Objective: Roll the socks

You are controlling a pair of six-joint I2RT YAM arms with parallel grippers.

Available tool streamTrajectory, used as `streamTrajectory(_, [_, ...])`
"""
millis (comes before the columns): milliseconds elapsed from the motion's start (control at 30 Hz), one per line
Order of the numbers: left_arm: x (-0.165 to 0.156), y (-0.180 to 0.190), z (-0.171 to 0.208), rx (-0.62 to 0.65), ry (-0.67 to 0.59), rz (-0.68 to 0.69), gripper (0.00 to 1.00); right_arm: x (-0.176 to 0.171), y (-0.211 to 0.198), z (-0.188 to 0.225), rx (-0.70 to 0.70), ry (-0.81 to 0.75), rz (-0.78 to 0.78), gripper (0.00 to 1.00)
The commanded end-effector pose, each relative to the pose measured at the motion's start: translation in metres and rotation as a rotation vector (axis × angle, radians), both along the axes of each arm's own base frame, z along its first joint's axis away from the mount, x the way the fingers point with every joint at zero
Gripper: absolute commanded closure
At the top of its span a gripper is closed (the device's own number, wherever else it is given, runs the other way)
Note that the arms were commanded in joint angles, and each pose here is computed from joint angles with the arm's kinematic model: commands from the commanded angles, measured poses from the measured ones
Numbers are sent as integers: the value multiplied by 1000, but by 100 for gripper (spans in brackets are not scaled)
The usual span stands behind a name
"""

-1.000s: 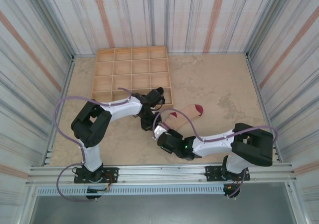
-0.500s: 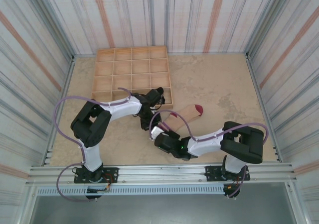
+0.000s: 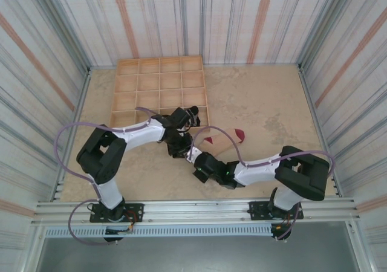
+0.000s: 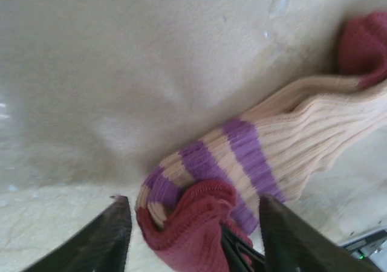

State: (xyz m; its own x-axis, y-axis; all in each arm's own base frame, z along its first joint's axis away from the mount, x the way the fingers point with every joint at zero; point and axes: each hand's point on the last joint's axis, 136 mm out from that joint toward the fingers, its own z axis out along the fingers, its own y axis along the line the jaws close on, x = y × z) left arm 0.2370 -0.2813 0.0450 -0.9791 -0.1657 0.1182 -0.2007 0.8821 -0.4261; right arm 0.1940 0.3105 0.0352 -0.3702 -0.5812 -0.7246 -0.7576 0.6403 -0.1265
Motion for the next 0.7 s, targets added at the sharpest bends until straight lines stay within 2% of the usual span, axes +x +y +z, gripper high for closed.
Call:
streamTrajectory(0, [1,-7,29,-74,-72,-6,32,-16,-16,-23,53,216,-14,100])
streamTrajectory(33, [2,-4,32,-72,-90,-1,28,-15,-18,-23,71,238,-23,100])
streamTrajectory(167, [7,2,41,-83,-164,32,25,-12,-22,-26,133,334,-56,100])
streamTrajectory(367, [8,12,48,-76,-219,62,26,-11,-28,-30,264,491,-112,100])
streamTrajectory(667, [3,12,41,-62,-228,68,30,-10,-42,-32,455,694,-231,100])
